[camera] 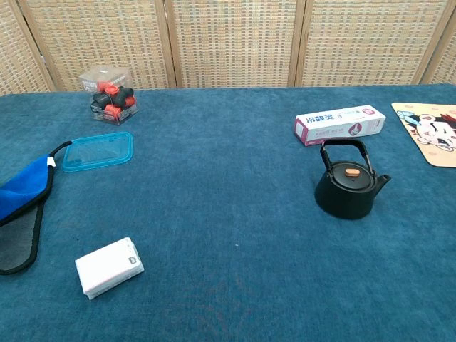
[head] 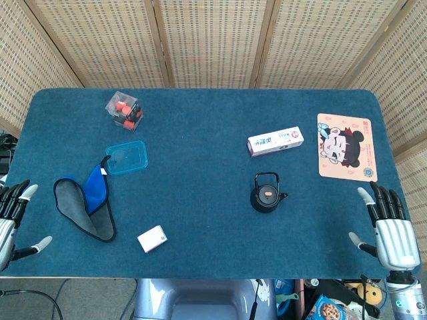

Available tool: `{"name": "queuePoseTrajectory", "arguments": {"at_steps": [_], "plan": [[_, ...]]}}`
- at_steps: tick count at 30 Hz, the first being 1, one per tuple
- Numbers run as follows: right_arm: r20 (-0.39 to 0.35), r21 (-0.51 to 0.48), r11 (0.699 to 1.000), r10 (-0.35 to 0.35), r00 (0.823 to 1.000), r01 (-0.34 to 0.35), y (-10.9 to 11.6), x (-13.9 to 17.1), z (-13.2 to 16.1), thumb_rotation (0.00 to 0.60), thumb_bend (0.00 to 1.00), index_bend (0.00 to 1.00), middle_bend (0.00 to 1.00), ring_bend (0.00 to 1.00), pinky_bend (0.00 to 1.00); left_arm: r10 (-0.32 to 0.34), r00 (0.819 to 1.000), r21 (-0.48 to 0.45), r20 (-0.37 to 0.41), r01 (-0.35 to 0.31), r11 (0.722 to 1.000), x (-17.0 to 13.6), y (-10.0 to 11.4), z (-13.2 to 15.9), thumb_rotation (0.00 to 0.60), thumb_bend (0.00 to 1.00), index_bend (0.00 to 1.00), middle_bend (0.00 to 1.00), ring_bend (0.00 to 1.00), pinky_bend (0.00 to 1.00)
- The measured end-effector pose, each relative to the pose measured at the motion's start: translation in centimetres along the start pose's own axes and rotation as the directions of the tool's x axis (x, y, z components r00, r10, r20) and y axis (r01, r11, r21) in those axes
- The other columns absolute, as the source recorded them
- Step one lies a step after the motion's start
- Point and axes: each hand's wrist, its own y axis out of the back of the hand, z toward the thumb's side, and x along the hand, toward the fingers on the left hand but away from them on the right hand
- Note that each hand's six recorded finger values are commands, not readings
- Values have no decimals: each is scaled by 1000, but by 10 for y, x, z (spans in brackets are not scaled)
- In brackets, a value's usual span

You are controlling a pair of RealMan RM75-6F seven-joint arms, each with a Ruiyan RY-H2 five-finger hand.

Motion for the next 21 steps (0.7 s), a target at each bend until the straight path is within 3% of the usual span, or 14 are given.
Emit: {"name": "queuePoseTrajectory", "arguments": {"at_steps": [11, 14, 21], "plan": [[-43, 21, 999, 44, 998, -43, -10, -9, 5, 600, 0, 11, 0, 0, 0, -6, 1000, -4, -13, 6, 1000, 3, -1, -3, 600, 143, 0, 0, 0, 0], [-76, -6, 997, 79, 994, -80, -15, -19, 10, 600, 32, 100, 0, 0, 0, -6, 1000, -1, -11, 6, 1000, 5, -2, -3, 600, 143, 0, 0, 0, 0], [-175, -91, 977, 174, 969, -192, -28, -79, 43, 600, 282, 357, 0, 0, 0, -17, 1000, 16, -21, 17, 1000, 10, -7, -2, 600, 143, 0, 0, 0, 0]]}}
